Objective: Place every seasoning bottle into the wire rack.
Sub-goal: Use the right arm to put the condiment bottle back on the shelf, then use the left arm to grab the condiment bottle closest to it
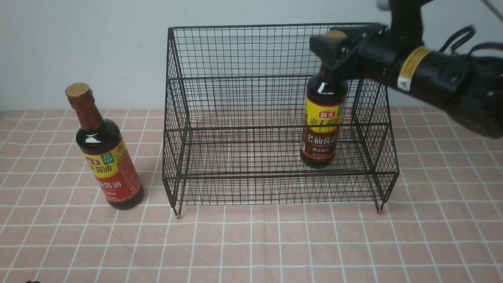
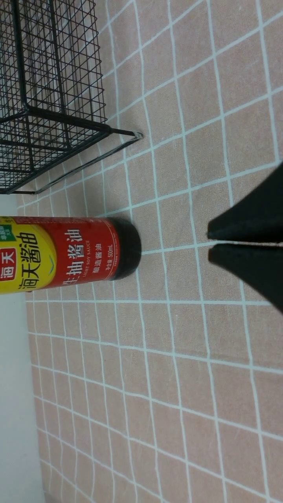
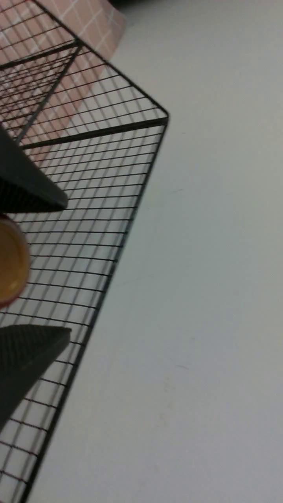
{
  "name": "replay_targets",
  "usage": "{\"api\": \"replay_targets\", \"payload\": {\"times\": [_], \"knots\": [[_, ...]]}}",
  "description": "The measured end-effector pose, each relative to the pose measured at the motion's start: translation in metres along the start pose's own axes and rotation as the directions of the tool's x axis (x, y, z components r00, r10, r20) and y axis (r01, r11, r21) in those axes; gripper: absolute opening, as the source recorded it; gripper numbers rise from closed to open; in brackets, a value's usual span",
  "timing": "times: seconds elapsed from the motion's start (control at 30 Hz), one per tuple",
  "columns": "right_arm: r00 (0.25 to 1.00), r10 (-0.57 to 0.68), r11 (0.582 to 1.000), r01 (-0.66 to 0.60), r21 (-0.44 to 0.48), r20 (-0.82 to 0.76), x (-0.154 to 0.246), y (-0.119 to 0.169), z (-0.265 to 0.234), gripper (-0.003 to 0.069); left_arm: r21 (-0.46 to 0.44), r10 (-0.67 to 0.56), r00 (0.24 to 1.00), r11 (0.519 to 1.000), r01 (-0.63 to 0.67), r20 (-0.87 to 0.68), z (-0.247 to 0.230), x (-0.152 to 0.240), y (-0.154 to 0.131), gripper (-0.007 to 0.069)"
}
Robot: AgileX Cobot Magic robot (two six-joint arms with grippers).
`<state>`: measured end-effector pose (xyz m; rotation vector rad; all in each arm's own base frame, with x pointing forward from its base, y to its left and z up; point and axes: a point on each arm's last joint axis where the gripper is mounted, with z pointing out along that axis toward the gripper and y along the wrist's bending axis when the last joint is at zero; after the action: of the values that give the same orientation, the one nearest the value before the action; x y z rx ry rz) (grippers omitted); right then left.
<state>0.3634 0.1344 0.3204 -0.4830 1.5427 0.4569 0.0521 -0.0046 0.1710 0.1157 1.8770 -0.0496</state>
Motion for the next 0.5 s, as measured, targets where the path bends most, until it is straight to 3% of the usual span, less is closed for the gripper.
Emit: {"api": "replay_targets", "payload": {"times": [0.13, 0.3, 0.37, 0.43, 0.5], "knots": [[0.999, 0.019, 0.997, -0.021, 0.079, 0.026, -0.028, -0.002, -0.020, 0.0456, 0.000, 0.000, 1.000, 1.000, 0.000, 0.000, 0.000, 0.000, 0.000, -0.0007], [1.000, 0.031, 0.976, -0.031, 0.217, 0.004, -0.064, -0.003, -0.058, 0.0472, 0.000, 0.000, 1.000, 1.000, 0.000, 0.000, 0.000, 0.000, 0.000, -0.0007], [0.999, 0.050, 0.960, -0.044, 0.278, -0.014, -0.076, -0.004, -0.075, 0.0454, 0.000, 0.000, 1.000, 1.000, 0.000, 0.000, 0.000, 0.000, 0.000, -0.0007], [0.997, 0.066, 0.919, -0.047, 0.390, -0.033, -0.103, 0.000, -0.122, 0.0363, 0.000, 0.000, 1.000, 1.000, 0.000, 0.000, 0.000, 0.000, 0.000, -0.0007], [0.996, 0.070, 0.904, -0.044, 0.426, -0.046, -0.111, 0.002, -0.140, 0.0313, 0.000, 0.000, 1.000, 1.000, 0.000, 0.000, 0.000, 0.000, 0.000, -0.0007]]}}
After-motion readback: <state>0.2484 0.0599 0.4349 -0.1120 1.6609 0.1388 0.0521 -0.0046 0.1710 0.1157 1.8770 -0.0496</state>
